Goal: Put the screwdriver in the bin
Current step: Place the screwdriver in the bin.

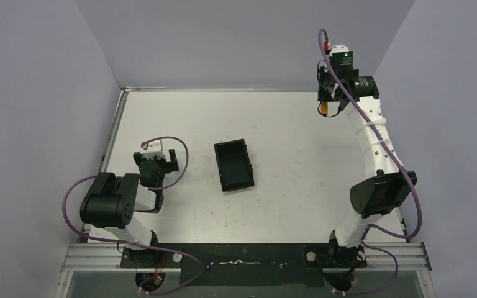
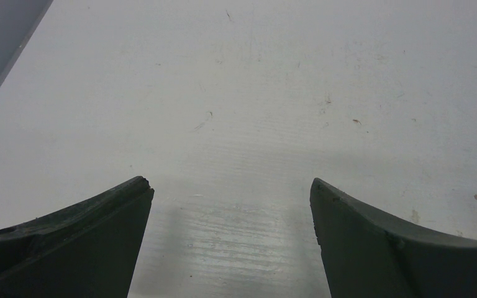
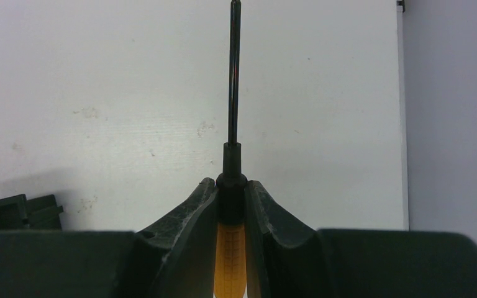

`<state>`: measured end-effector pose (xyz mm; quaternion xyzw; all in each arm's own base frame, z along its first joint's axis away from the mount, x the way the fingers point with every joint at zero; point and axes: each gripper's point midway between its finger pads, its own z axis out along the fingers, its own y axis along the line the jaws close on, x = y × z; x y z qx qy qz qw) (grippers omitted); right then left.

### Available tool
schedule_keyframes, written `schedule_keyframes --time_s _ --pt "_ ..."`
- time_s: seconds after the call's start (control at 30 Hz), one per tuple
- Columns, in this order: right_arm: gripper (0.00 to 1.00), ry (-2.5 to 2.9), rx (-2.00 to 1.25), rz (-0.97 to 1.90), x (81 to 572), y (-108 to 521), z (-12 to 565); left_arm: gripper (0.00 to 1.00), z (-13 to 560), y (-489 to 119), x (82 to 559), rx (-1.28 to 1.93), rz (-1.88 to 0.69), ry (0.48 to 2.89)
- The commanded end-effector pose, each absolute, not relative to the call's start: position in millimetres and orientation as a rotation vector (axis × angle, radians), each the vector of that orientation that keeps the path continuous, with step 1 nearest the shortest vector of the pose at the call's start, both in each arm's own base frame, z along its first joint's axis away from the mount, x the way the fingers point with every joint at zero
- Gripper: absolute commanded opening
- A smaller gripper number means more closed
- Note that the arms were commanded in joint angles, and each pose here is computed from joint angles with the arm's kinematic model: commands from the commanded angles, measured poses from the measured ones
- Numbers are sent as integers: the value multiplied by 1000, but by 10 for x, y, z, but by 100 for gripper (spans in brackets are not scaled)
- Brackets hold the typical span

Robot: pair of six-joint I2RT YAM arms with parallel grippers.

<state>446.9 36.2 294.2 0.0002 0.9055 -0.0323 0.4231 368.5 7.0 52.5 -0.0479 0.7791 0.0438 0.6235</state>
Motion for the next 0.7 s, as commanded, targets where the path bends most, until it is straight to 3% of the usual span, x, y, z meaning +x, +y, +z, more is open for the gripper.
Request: schedule_keyframes --time_s 0.0,0.67 --pt "0 2181 20 -68 4362 638 3287 97 733 43 3805 -103 87 1713" --pt "0 2095 -356 188 3888 3153 3160 97 732 43 3805 -103 87 1713"
